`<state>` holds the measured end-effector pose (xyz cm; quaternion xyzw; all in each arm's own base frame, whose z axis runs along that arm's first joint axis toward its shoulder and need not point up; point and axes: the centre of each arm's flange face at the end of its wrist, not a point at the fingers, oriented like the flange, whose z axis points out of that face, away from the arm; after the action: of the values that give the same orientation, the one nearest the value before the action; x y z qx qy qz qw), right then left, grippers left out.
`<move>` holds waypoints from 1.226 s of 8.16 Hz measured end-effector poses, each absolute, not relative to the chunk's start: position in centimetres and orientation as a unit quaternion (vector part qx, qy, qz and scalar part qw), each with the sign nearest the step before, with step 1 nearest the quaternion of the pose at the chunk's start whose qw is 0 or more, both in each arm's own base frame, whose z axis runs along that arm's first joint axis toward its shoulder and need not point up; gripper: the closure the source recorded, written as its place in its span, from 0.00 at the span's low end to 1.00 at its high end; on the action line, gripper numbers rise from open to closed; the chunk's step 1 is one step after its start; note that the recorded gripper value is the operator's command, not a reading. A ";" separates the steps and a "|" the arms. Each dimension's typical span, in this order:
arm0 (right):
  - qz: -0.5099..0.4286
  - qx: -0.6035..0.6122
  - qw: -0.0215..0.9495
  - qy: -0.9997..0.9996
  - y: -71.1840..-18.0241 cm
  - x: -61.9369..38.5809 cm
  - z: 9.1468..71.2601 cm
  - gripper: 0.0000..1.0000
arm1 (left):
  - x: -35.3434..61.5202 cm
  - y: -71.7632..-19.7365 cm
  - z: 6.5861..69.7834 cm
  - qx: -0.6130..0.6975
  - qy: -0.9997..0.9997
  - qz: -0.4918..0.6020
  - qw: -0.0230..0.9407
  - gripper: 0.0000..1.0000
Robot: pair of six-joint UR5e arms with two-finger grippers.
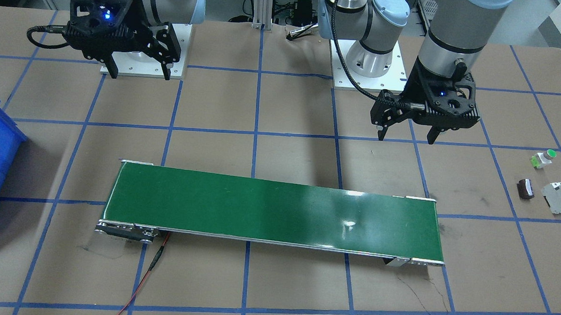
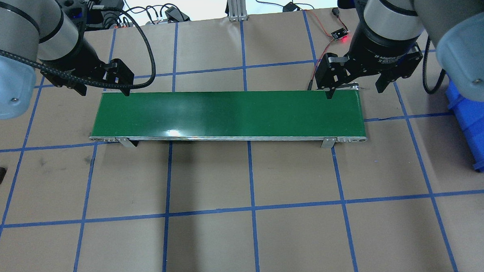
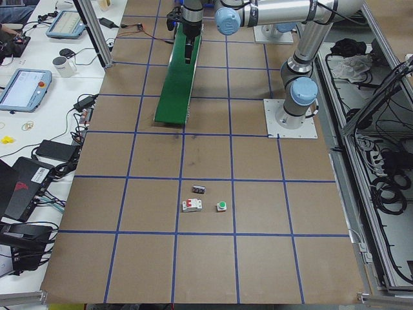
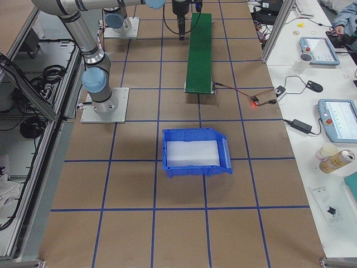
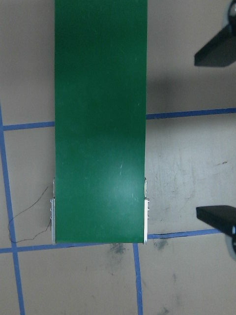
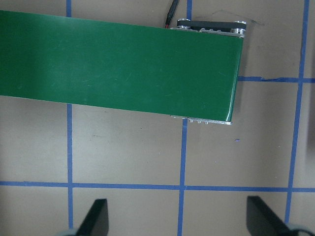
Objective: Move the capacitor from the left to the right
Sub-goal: 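Move the left gripper outward and down toward the brown capacitor beside the belt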
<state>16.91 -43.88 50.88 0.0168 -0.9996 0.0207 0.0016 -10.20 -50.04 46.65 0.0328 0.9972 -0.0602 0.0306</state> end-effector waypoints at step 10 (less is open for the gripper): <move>0.021 0.017 0.001 -1.000 -43.8 16.9 51.0 0.00 | 22.5 -50.5 40.6 -0.057 0.997 -0.029 0.045 0.00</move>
<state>16.91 -43.85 50.95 0.0174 -0.9996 0.0211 0.0011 22.54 -50.48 40.57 -0.0565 0.9970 -0.0286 0.0449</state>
